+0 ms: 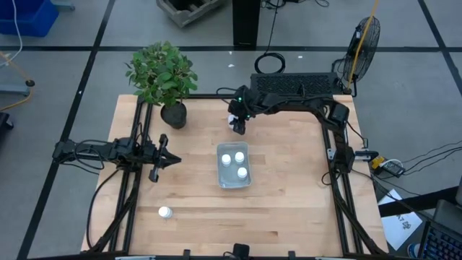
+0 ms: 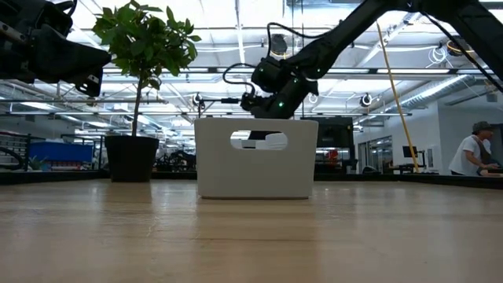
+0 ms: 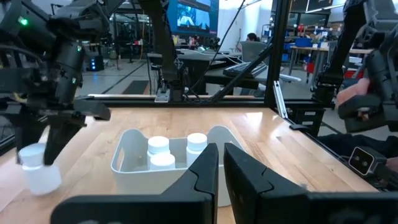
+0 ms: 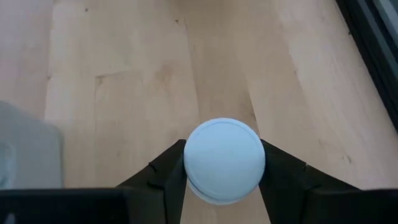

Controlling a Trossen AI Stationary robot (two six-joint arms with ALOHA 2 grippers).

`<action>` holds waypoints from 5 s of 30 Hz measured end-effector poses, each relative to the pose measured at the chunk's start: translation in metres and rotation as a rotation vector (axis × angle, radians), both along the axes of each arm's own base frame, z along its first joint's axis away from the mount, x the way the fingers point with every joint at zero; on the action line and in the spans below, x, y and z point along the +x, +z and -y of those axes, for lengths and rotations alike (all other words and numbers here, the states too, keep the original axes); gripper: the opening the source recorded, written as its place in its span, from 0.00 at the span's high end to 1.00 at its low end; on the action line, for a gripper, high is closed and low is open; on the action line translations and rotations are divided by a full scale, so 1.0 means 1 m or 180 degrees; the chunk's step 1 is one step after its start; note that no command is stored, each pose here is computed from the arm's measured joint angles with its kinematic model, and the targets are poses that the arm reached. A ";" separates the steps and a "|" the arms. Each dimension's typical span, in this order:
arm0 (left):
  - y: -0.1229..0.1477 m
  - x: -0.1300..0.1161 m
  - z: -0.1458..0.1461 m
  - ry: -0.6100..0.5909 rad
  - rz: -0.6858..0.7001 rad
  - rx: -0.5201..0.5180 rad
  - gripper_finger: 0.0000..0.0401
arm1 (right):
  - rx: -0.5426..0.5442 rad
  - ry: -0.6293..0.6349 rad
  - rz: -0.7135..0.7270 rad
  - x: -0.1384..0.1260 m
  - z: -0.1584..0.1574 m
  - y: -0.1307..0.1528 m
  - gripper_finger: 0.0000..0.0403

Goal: Pick and place pill bottles into a basket
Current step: Put the white medicine bottle into the gray bin

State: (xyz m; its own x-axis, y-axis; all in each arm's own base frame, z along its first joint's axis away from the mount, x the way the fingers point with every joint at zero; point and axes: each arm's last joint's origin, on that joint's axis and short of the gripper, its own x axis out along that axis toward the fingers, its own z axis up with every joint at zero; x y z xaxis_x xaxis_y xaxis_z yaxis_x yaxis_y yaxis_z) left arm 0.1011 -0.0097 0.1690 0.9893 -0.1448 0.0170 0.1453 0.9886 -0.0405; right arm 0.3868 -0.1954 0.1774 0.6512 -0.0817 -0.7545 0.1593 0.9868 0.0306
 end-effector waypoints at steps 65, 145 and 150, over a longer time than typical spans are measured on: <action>0.000 0.000 -0.001 0.0059 0.0002 0.0000 0.92 | -0.0065 0.1085 0.0517 -0.023 -0.225 0.032 0.63; 0.000 0.000 -0.001 0.0084 0.0002 -0.0002 0.92 | 0.0032 0.1356 0.0913 -0.065 -0.296 0.055 0.97; 0.000 0.000 -0.001 0.0084 0.0001 -0.0002 0.92 | -0.0088 0.1052 0.1175 -0.107 -0.300 0.038 0.99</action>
State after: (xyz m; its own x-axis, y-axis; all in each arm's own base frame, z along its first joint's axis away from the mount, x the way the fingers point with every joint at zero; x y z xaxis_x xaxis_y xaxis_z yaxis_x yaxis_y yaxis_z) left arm 0.1012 -0.0090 0.1690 0.9928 -0.1187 0.0175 0.1193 0.9920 -0.0409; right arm 0.2803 0.1042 0.2157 0.8690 0.1575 -0.4691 -0.1787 0.9839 -0.0008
